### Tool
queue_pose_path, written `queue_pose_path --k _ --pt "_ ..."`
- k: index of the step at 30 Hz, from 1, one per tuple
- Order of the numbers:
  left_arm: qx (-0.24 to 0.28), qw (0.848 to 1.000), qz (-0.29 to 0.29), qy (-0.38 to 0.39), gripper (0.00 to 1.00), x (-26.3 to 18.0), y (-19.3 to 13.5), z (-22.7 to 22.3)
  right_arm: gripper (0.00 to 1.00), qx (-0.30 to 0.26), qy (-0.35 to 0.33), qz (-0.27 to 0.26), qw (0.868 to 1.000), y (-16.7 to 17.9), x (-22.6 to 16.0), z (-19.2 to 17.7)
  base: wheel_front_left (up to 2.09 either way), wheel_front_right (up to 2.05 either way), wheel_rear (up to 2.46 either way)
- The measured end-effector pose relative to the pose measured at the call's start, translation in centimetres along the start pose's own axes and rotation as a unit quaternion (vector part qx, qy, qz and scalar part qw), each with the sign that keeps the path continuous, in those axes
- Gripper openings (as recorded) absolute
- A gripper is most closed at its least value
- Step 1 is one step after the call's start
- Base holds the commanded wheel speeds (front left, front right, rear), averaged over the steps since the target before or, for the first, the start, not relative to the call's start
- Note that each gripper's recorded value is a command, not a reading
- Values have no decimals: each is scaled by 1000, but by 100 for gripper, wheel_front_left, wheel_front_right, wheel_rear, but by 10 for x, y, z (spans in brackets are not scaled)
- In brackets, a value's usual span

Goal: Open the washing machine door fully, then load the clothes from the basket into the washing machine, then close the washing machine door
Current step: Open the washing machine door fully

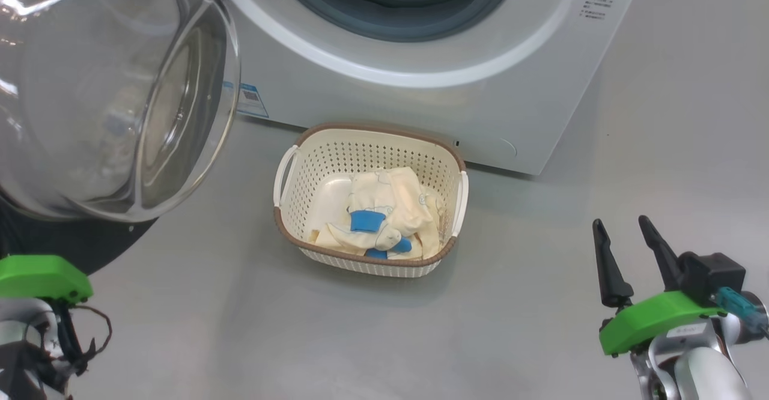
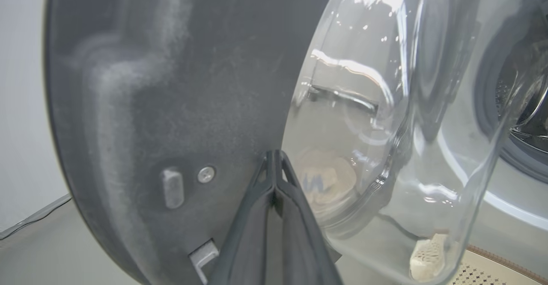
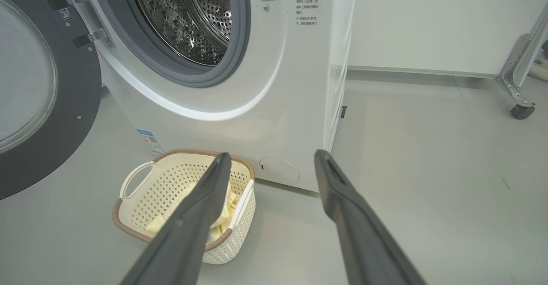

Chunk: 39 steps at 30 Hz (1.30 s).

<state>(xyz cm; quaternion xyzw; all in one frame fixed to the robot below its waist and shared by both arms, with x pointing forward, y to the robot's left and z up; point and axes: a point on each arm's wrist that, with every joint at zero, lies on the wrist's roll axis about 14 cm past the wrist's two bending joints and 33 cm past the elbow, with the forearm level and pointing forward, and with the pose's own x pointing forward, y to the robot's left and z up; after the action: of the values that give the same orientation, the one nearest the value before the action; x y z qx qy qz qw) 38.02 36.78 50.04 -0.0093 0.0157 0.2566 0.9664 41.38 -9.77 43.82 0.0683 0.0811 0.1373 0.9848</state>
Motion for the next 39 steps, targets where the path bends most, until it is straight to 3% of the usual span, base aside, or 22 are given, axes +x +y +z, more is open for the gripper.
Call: queue_pose_path --k 19,39 --pt "10 998 61 0 0 36 32 10 100 -4 -3 -6 1000 -6 6 2 0 0 0" --pt "-1 999 44 -32 0 -5 28 18 100 -13 -18 -13 1000 -6 -11 17 0 0 0"
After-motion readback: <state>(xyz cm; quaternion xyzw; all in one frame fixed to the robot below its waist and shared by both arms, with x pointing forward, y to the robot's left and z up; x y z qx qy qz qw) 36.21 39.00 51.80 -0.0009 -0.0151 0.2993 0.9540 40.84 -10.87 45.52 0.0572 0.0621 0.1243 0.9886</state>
